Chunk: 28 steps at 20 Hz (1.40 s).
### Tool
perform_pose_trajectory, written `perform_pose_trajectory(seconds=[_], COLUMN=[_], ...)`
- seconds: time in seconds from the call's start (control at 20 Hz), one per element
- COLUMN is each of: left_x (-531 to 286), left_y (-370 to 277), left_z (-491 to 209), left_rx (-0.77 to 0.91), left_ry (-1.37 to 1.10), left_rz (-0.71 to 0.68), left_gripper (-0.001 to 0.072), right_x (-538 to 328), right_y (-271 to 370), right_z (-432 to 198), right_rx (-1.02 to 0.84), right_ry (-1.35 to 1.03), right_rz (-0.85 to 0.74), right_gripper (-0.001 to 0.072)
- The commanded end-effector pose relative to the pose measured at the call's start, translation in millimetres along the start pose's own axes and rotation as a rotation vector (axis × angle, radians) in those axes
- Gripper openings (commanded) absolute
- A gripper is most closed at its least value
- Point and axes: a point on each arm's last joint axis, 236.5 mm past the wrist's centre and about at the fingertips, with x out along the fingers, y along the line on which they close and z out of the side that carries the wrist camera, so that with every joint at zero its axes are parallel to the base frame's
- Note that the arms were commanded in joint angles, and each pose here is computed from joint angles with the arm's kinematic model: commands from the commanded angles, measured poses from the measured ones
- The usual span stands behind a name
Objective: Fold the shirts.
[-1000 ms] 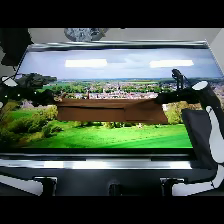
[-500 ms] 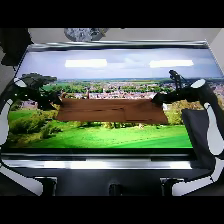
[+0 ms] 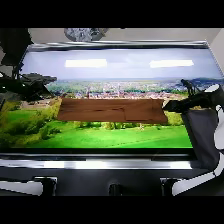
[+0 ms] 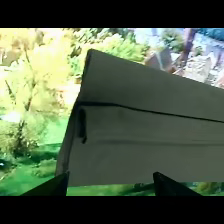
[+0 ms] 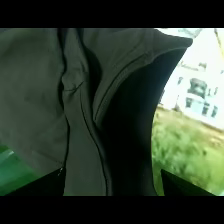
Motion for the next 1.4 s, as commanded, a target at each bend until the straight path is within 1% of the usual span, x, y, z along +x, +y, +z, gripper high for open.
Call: perform_pose_trajectory(seconds=[0.0,0.15,0.35,0.4,0.45,0.5,0.55,0.6,0.65,0.7,0.75,0.8,0.85,1.0,1.1,1.2,1.35], left_x=[-26.5,-31.7,-21.5,-18.5,-15.0,-10.9,-5.3,2.3,11.4,23.1,38.7,55.6,76.5,137.4,172.4,198.8,223.3], left_y=[-29.3,-56.2,-90.0,-98.5,-108.0,-116.8,-126.8,-137.2,-147.1,-157.1,-168.4,-179.9,-194.5,-249.3,-276.3,-303.4,-350.5], left_z=[-3.0,-9.7,-20.9,-22.6,-24.2,-25.8,-26.9,-29.3,-32.9,-38.5,-47.0,-56.9,-69.3,-108.3,-132.1,-151.1,-178.1], left_rx=[0.071,0.131,0.207,0.225,0.246,0.265,0.285,0.304,0.323,0.34,0.357,0.372,0.381,0.394,0.433,0.423,0.396], left_ry=[-0.055,-0.064,-0.041,-0.04,-0.041,-0.041,-0.044,-0.046,-0.047,-0.045,-0.041,-0.033,-0.025,0.008,0.055,0.11,0.179], left_rz=[-0.007,-0.02,-0.042,-0.048,-0.054,-0.061,-0.068,-0.077,-0.085,-0.094,-0.105,-0.12,-0.143,-0.242,-0.254,-0.278,-0.382], left_gripper=[0.0597,0.0597,0.0597,0.0596,0.0596,0.0596,0.0596,0.0592,0.0591,0.0588,0.0503,0.0236,0.0035,0.0038,0.0038,0.0037,0.0037], right_x=[26.7,44.5,65.6,71.6,77.3,83.0,86.5,86.4,82.1,71.8,59.6,43.9,28.0,-24.7,-55.5,-81.7,-113.6], right_y=[0.4,-0.4,33.4,43.6,52.3,61.0,67.5,74.4,82.8,90.7,99.3,109.7,120.2,159.1,180.7,198.7,211.6], right_z=[-3.9,-8.6,3.5,9.1,13.6,16.1,17.4,18.9,20.7,24.2,27.7,30.4,30.8,26.1,14.6,-5.7,-28.8], right_rx=[0.11,0.163,0.114,0.102,0.091,0.082,0.073,0.062,0.055,0.032,0.009,-0.022,-0.05,-0.121,-0.152,-0.193,-0.222], right_ry=[0.017,0.053,0.06,0.051,0.045,0.048,0.051,0.052,0.05,0.035,0.018,0.0,-0.011,-0.051,-0.06,-0.041,-0.042], right_rz=[0.111,0.125,0.165,0.175,0.18,0.184,0.18,0.179,0.179,0.176,0.172,0.162,0.149,0.118,0.086,0.054,-0.031], right_gripper=[0.0716,0.0716,0.0713,0.0699,0.0638,0.0515,0.0341,0.0096,0.0049,0.0048,0.0048,0.0048,0.0047,0.0047,0.0047,0.0048,0.0048])
